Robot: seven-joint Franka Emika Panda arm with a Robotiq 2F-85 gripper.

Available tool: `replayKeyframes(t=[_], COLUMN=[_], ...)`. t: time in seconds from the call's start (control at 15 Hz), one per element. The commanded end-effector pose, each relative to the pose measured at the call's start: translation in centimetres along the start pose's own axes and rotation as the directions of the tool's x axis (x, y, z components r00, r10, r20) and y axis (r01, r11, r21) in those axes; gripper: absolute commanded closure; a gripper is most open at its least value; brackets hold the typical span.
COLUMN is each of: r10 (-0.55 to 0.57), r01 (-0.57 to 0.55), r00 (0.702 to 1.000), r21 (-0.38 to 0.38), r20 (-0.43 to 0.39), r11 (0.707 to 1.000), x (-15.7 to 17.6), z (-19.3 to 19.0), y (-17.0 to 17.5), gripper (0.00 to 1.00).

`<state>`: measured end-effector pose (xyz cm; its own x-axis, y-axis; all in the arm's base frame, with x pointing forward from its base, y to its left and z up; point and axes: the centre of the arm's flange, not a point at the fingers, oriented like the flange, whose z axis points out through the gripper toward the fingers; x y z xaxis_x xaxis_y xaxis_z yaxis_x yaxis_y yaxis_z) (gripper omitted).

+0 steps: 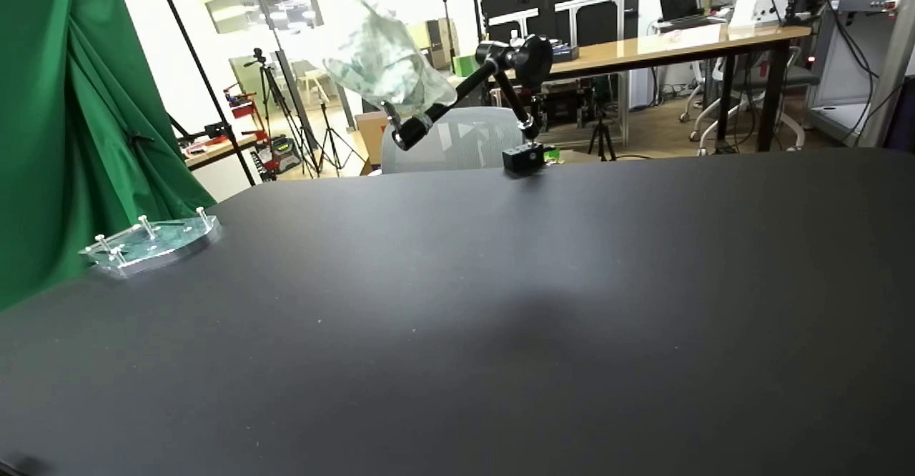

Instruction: Pick the cloth on the table and put it on the stand

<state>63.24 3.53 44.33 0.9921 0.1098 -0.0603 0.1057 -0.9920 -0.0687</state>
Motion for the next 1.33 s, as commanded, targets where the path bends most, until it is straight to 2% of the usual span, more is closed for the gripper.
replayKeyframes(t=[0.0,0.2,0.33,0.73,1.0,1.27], r10=[0.026,0.041,0.041,-0.026,-0.076,-0.104], r01=[-0.030,-0.050,-0.053,0.024,0.078,0.107], r00=[0.994,0.981,0.979,0.999,0.995,0.988], r21=[0.034,0.046,0.056,0.047,0.031,0.021], r20=[0.108,0.191,0.200,0.042,-0.062,-0.115], r11=[0.999,0.998,0.997,0.999,0.996,0.994], x=[-0.3,-0.7,-0.9,-0.6,0.4,-0.2], z=[3.5,6.9,8.5,9.5,9.3,8.0], y=[1.5,2.8,3.5,3.6,3.0,1.6], gripper=[0.99,0.99,0.99,0.99,0.99,0.99])
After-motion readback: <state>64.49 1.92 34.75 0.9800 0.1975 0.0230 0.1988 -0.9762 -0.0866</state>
